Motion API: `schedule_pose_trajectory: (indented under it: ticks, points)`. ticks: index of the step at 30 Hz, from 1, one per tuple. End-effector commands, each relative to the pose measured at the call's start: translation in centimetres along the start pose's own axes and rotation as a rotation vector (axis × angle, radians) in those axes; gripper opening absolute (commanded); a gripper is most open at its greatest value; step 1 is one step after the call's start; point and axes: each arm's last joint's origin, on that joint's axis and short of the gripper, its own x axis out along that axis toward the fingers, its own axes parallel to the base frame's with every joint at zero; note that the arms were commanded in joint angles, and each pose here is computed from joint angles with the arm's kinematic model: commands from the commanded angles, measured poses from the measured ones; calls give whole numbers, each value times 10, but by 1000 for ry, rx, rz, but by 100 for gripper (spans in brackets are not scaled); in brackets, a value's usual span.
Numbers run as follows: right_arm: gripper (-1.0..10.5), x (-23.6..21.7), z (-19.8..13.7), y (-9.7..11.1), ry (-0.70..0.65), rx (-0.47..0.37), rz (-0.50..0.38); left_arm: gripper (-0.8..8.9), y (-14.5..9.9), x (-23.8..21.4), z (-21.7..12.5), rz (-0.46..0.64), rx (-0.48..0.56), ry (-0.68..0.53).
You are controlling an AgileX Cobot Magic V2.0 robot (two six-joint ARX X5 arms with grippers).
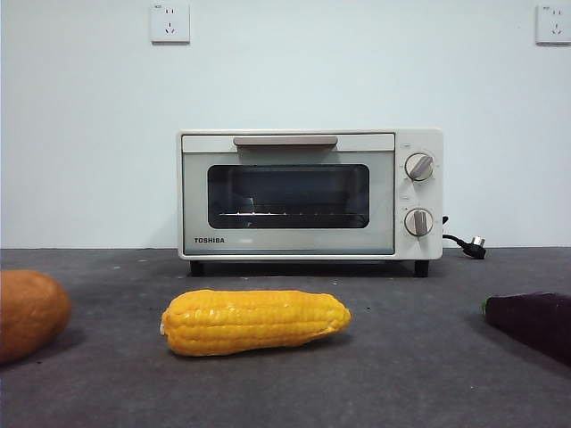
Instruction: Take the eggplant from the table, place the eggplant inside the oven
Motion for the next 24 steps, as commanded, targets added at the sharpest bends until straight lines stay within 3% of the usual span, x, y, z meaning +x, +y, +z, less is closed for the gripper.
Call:
schedule_pose_trajectory:
  ticks: [1,8,24]
  points:
    - [403,0,1,1,1,-8,24,-6,0,2,1,-6,20,-2]
    - [543,4,3,4,32,25,207,-6,3,13,1,-17,18,10]
    - [540,5,-3,5,109,85,275,-6,29,78,11,-30,17,36]
